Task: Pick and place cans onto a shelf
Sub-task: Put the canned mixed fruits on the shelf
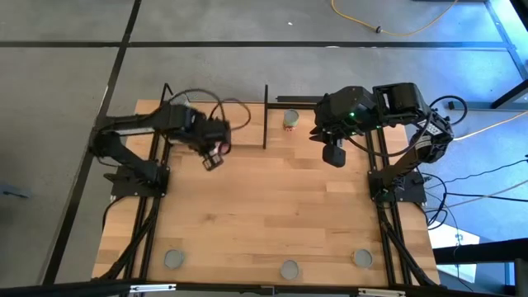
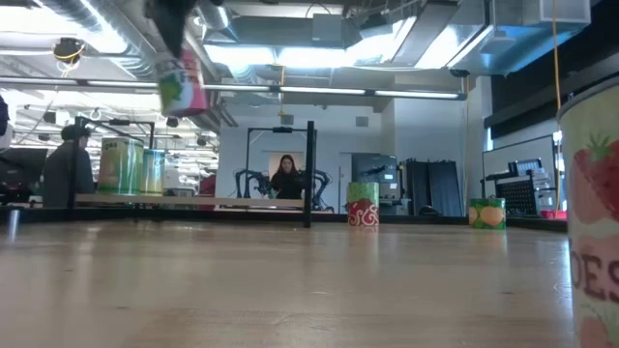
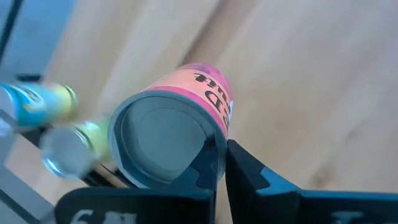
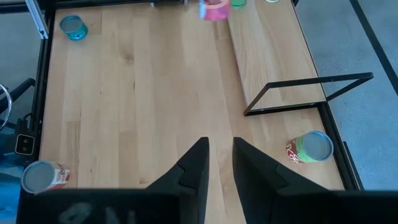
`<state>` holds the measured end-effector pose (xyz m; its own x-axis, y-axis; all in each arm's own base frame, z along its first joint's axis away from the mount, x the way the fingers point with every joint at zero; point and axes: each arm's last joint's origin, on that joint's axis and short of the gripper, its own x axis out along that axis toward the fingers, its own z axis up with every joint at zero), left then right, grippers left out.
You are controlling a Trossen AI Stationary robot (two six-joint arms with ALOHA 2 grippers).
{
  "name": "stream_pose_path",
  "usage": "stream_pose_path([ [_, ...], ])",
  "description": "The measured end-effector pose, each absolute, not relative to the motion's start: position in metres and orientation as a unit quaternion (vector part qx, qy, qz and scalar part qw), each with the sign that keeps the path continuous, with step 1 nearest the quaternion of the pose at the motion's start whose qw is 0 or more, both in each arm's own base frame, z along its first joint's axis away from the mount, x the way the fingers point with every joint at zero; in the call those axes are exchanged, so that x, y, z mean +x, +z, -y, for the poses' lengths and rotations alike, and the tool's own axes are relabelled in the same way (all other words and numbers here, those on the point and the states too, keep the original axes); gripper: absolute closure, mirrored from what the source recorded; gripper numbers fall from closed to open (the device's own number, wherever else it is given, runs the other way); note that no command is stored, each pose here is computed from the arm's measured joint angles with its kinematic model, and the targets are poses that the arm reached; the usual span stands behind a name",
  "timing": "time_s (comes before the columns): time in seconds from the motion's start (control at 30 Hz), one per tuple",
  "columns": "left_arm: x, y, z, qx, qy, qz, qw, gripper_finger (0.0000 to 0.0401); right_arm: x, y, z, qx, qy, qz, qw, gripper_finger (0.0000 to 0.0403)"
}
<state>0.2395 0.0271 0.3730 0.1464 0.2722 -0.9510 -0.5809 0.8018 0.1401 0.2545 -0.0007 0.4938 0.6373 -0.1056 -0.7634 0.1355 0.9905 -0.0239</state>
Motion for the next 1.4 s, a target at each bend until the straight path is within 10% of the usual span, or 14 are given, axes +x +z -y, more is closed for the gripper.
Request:
stream_pose_path([
  [0.67,0.255,0.313,-0.172,-0.167,0.326,-0.623,0.692,0.0395,0.254,0.494,0.001,0.014,-0.065,-0.421,0.905,0.0330],
  [1.4,0.251,0.251,-0.197,-0.172,0.331,-0.685,0.626,0.0350,0.254,0.494,0.001,0.006,-0.061,-0.422,0.905,0.0330],
])
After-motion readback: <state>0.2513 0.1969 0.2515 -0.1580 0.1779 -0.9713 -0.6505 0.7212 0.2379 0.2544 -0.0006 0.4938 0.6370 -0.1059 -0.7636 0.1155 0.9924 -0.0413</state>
